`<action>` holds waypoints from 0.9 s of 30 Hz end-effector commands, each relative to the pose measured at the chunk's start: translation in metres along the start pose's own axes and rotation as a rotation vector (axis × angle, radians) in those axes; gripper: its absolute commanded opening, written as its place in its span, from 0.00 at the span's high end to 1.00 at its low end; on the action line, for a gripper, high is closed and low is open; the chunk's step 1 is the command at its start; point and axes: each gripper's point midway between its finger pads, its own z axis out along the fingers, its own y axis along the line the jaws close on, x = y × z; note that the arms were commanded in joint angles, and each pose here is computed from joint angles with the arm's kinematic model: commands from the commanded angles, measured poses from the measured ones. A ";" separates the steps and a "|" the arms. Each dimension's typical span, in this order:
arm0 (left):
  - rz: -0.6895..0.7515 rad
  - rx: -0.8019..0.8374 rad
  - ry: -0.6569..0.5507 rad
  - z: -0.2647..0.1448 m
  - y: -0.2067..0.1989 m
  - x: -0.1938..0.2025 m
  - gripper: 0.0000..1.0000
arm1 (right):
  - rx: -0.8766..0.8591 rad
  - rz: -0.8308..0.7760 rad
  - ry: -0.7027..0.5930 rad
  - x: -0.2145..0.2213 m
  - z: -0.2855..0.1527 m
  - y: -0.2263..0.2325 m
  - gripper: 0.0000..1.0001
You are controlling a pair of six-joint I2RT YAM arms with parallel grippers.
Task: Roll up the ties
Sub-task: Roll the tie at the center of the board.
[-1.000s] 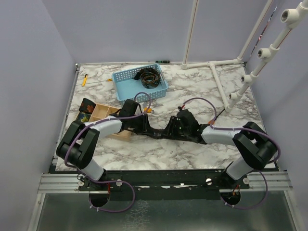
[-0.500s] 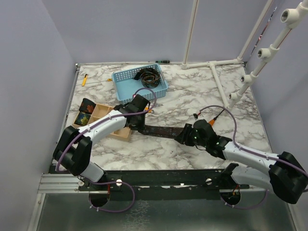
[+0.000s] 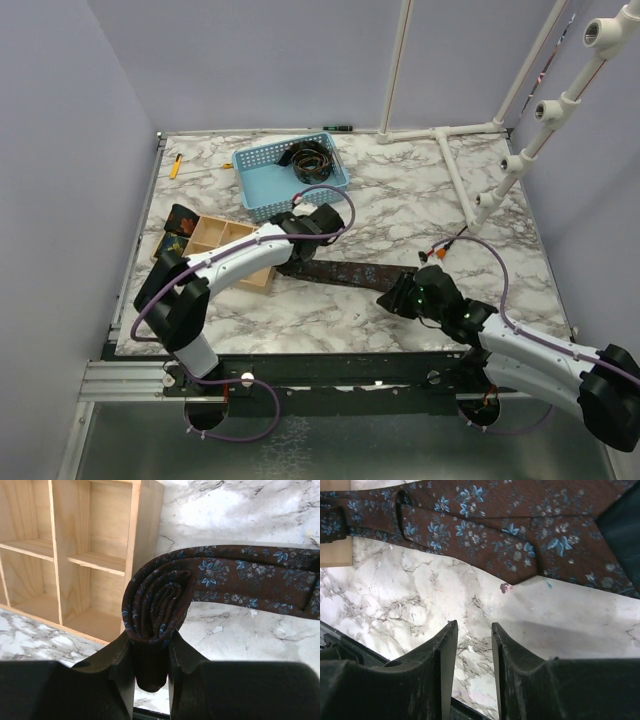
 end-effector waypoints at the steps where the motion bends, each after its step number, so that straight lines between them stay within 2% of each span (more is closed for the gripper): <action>1: 0.041 -0.211 -0.040 -0.001 0.012 -0.006 1.00 | 0.032 0.037 -0.004 0.007 -0.002 -0.014 0.63; 7: 0.121 -0.409 -0.085 0.001 0.003 -0.013 1.00 | 0.037 0.040 0.016 0.014 -0.006 -0.020 0.64; 15: 0.228 -0.565 -0.112 0.011 -0.020 -0.024 1.00 | 0.036 0.047 0.019 0.022 -0.013 -0.028 0.65; 27: 0.322 -0.612 -0.085 0.047 -0.049 -0.021 1.00 | -0.010 0.048 -0.007 0.023 -0.020 -0.029 0.66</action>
